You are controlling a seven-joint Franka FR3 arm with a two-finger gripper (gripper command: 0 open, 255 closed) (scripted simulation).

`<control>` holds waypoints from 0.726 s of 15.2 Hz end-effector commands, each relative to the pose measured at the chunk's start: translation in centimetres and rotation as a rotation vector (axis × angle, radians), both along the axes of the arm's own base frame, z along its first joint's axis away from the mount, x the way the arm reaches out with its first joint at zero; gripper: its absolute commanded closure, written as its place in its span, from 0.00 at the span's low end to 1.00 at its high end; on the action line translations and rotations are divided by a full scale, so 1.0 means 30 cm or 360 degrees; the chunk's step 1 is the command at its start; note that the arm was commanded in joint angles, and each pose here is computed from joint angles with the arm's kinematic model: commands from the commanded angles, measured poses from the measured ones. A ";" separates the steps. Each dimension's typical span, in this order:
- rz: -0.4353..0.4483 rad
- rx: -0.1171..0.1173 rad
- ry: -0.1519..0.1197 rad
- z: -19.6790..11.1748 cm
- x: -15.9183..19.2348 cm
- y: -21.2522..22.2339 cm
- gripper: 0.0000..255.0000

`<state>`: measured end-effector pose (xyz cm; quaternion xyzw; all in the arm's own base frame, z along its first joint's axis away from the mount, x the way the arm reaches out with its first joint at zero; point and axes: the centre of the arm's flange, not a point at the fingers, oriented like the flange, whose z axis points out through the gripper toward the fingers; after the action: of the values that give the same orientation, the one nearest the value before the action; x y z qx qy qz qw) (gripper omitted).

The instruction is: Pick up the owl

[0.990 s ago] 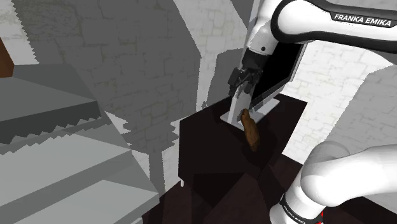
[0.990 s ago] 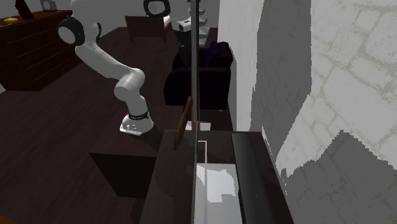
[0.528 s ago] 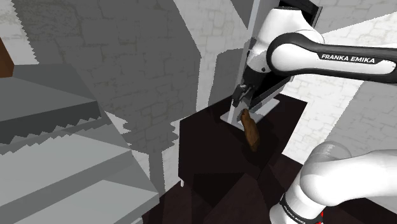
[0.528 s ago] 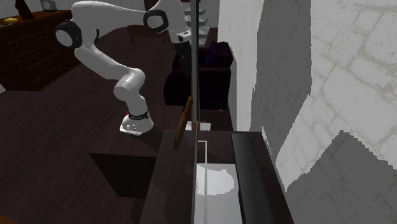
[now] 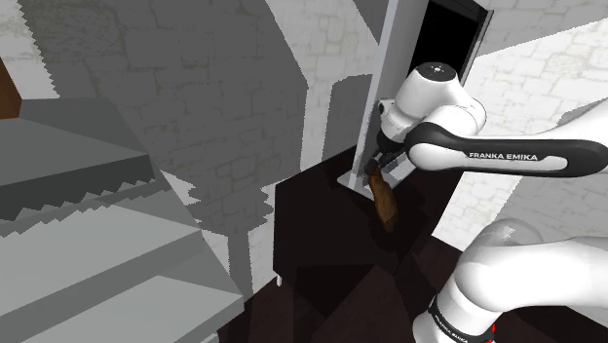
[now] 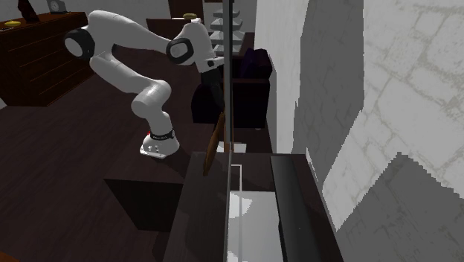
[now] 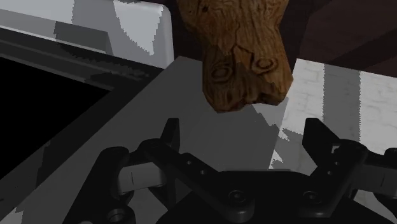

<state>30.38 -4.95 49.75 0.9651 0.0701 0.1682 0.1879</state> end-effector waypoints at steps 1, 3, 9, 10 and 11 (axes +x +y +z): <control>0.0037 -0.0058 -0.0023 -0.037 0.008 -0.020 0.00; 0.0037 -0.0058 -0.0023 -0.072 0.008 -0.020 0.00; 0.0037 -0.0058 -0.0023 -0.153 0.008 -0.020 0.00; 0.0037 -0.0057 -0.0023 -0.154 0.014 -0.022 1.00; 0.0037 -0.0057 -0.0023 -0.152 0.014 -0.023 1.00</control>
<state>30.48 -5.90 45.31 0.9614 0.0765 0.1662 0.2056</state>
